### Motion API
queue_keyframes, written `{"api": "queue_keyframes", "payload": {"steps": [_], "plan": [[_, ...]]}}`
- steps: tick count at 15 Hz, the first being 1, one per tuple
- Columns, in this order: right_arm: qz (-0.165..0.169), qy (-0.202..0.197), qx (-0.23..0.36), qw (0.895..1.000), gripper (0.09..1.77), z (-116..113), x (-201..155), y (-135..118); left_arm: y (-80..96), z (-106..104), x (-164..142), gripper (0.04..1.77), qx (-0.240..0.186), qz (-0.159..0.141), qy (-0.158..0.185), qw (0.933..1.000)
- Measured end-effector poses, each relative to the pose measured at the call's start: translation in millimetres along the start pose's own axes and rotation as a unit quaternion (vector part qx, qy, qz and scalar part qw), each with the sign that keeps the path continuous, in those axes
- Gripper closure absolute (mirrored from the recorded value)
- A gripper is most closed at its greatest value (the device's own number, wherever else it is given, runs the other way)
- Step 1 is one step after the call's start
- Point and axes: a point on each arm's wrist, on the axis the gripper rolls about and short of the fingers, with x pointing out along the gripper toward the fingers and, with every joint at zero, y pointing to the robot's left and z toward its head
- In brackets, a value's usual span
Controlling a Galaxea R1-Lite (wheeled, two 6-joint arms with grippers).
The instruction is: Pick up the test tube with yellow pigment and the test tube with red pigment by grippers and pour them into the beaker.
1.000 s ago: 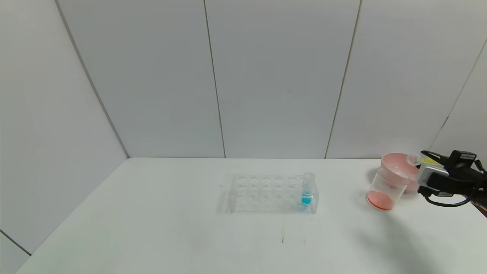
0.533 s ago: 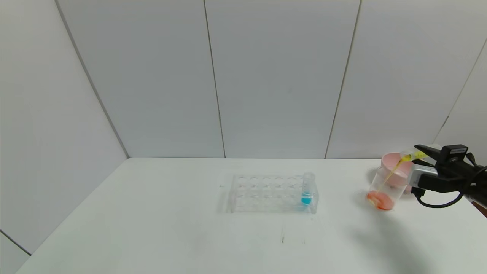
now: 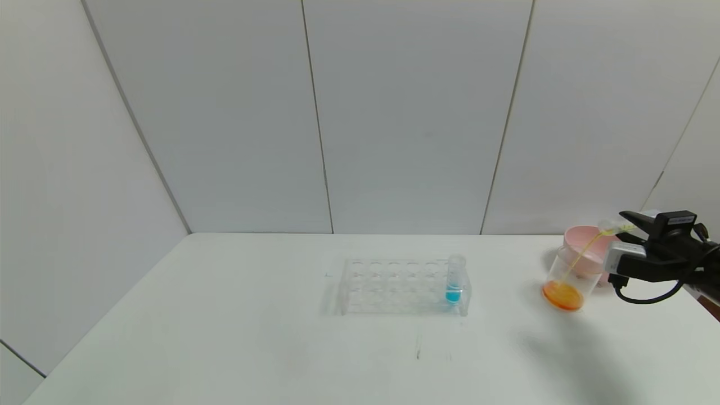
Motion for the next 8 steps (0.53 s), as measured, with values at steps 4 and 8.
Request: {"api": "queue_keyframes", "payload": {"steps": [4, 8], "plan": [[-0.006, 0.002, -0.006, 1.000, 1.34, -1.4, 0.3, -2.8, 0.0, 0.0, 0.0, 0.05, 0.000, 0.000, 0.000, 1.0000], [-0.009, 0.003, -0.007, 1.000, 1.34, -2.4, 0.8, -4.2, 0.0, 0.0, 0.0, 0.05, 0.000, 0.000, 0.000, 1.0000]]}}
